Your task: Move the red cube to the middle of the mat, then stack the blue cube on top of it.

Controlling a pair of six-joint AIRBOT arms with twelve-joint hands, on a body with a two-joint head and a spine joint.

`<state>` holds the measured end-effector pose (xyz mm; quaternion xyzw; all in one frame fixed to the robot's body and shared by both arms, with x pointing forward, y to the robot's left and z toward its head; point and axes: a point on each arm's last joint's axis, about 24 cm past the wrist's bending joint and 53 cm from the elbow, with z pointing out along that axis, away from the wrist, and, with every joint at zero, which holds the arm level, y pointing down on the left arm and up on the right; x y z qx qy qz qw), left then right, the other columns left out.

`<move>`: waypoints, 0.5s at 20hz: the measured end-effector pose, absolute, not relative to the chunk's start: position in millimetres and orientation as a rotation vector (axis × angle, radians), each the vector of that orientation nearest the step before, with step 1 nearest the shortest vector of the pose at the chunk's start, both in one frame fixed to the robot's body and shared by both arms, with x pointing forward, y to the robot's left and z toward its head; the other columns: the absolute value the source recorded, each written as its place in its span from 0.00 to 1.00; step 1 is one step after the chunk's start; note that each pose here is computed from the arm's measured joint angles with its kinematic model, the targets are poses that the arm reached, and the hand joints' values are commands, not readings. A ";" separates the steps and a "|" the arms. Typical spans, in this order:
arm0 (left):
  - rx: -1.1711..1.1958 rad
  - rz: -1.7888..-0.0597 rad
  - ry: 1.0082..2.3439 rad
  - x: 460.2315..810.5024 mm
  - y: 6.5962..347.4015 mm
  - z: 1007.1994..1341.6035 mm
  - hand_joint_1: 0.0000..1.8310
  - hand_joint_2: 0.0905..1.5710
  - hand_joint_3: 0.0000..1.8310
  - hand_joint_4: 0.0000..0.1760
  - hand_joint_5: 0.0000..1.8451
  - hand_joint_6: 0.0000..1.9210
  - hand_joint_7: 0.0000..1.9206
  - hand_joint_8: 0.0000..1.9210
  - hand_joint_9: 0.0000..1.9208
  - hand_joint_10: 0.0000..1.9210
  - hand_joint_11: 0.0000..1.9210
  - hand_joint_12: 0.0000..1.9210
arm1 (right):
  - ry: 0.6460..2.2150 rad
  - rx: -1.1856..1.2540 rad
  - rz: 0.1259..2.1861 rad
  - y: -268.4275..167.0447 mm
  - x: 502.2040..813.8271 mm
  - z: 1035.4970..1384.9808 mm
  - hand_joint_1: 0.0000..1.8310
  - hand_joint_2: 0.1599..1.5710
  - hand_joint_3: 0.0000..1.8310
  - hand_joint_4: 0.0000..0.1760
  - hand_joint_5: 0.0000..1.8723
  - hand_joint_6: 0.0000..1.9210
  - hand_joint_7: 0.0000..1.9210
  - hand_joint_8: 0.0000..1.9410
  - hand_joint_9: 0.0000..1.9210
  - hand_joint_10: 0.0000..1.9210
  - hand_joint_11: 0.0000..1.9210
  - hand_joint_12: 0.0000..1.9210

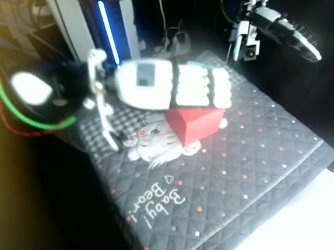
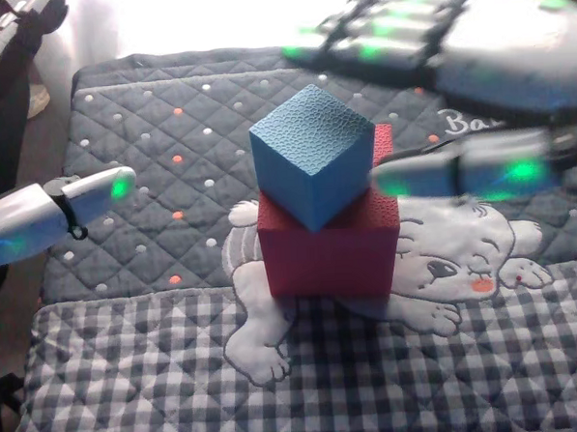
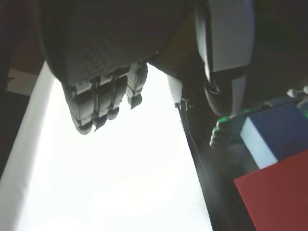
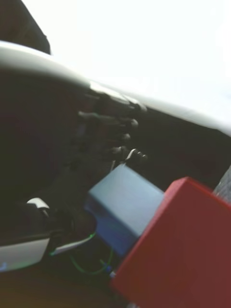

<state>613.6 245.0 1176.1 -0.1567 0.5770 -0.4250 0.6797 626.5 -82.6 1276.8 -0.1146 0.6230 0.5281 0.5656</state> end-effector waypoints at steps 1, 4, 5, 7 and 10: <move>-0.354 -0.955 1.297 612.8 245.8 1175.1 0.44 0.60 0.00 0.90 0.00 0.00 0.00 0.00 0.00 0.00 0.00 0.00 | 1.453 -0.240 1.197 -101.8 627.7 1281.8 0.19 0.81 0.00 0.00 0.00 0.00 0.00 0.00 0.02 0.01 0.02 0.01; -0.361 -0.963 1.285 607.0 248.4 1175.7 0.40 0.62 0.01 0.89 0.00 0.00 0.00 0.00 0.00 0.00 0.00 0.00 | 1.468 -0.198 1.090 -134.2 627.3 1276.5 0.22 0.80 0.00 0.00 0.00 0.00 0.00 0.00 0.01 0.00 0.00 0.00; -0.356 -0.967 1.281 604.5 248.1 1176.3 0.40 0.62 0.01 0.89 0.00 0.00 0.00 0.00 0.00 0.00 0.00 0.00 | 1.470 -0.186 1.078 -138.0 626.6 1274.2 0.22 0.80 0.00 0.00 0.00 0.00 0.00 0.00 0.01 0.00 0.00 0.00; -0.351 -0.962 1.271 599.2 252.0 1178.7 0.36 0.63 0.01 0.86 0.00 0.00 0.00 0.00 0.00 0.00 0.00 0.00 | 1.473 -0.135 1.083 -151.1 624.9 1270.0 0.29 0.78 0.00 0.00 0.00 0.00 0.00 0.00 0.01 0.01 0.00 0.00; -0.353 -0.939 1.225 597.0 264.5 1191.5 0.34 0.64 0.01 0.98 0.00 0.00 0.00 0.00 0.00 0.00 0.00 0.00 | 1.400 -0.110 0.971 -174.8 617.3 1283.3 0.25 0.78 0.00 0.04 0.00 0.00 0.00 0.00 0.00 0.00 0.00 0.00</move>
